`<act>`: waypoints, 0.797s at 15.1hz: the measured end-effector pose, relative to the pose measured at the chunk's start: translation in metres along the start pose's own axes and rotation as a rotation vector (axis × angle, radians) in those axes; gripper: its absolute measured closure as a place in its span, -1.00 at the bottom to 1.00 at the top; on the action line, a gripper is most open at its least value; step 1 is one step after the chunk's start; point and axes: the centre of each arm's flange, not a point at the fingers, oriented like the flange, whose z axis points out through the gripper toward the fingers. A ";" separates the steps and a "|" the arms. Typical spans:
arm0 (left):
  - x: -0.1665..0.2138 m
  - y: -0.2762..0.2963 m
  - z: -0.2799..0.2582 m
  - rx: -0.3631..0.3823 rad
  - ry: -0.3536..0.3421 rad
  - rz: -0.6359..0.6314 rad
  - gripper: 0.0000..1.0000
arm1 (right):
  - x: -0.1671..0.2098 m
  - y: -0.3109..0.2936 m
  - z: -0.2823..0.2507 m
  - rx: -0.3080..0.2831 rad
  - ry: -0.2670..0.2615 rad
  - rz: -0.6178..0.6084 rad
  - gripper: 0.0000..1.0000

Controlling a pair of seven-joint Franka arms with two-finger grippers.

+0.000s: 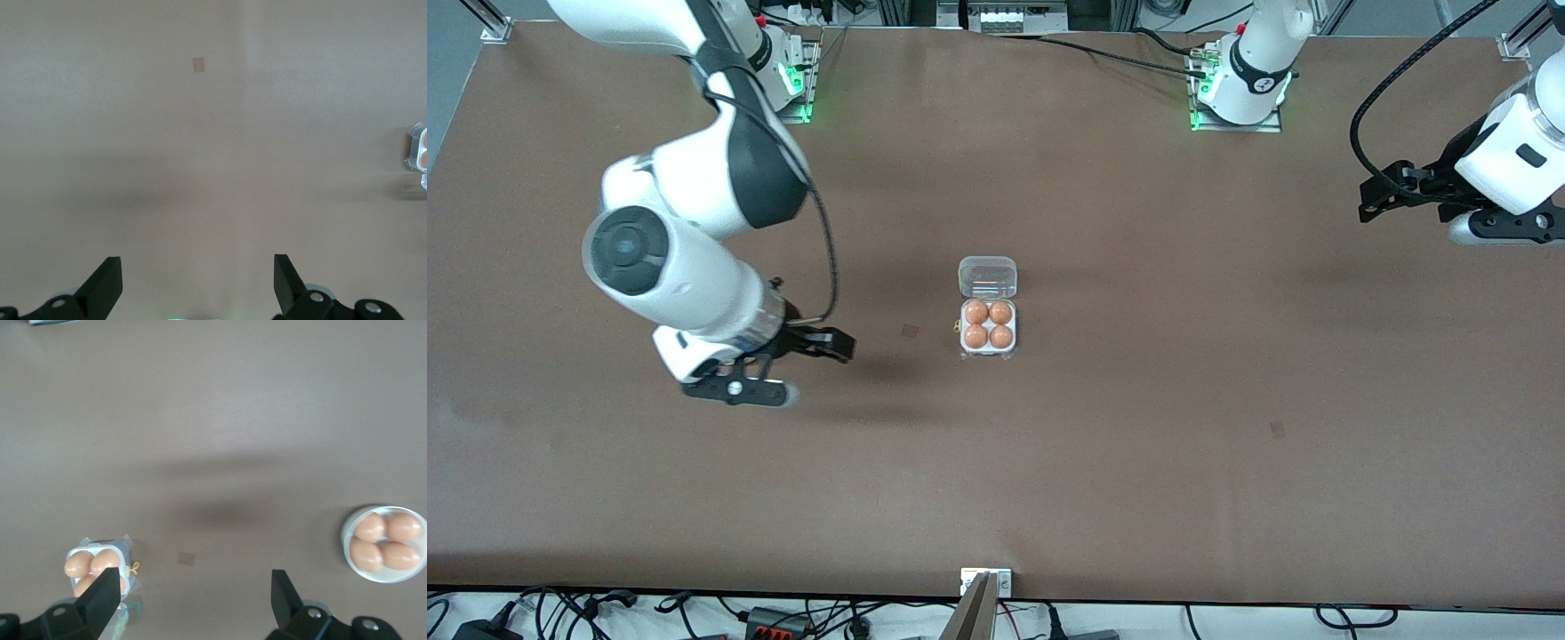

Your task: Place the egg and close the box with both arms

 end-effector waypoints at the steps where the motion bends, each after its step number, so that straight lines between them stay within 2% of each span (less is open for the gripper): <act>1: 0.000 0.001 0.001 0.001 -0.007 0.003 -1.00 | 0.005 0.019 -0.009 -0.003 -0.006 -0.009 -1.00; 6: -0.003 0.007 0.022 0.009 -0.127 0.028 -1.00 | 0.028 0.113 -0.035 -0.011 -0.035 -0.048 -1.00; 8: -0.008 0.008 0.033 0.008 -0.208 0.100 -1.00 | 0.029 0.135 -0.045 -0.020 -0.043 -0.025 -1.00; 9: -0.010 0.007 0.039 0.007 -0.248 0.125 -0.94 | 0.029 0.144 -0.050 -0.026 -0.046 -0.015 -1.00; 10: -0.013 0.007 0.044 0.006 -0.292 0.141 -0.77 | 0.028 0.152 -0.055 -0.030 -0.046 -0.005 -1.00; 11: -0.016 0.008 0.050 0.005 -0.334 0.152 -0.48 | 0.029 0.159 -0.059 -0.033 -0.045 0.003 -1.00; 12: -0.018 0.014 0.053 0.005 -0.359 0.172 -0.28 | 0.029 0.167 -0.063 -0.034 -0.040 0.006 -1.00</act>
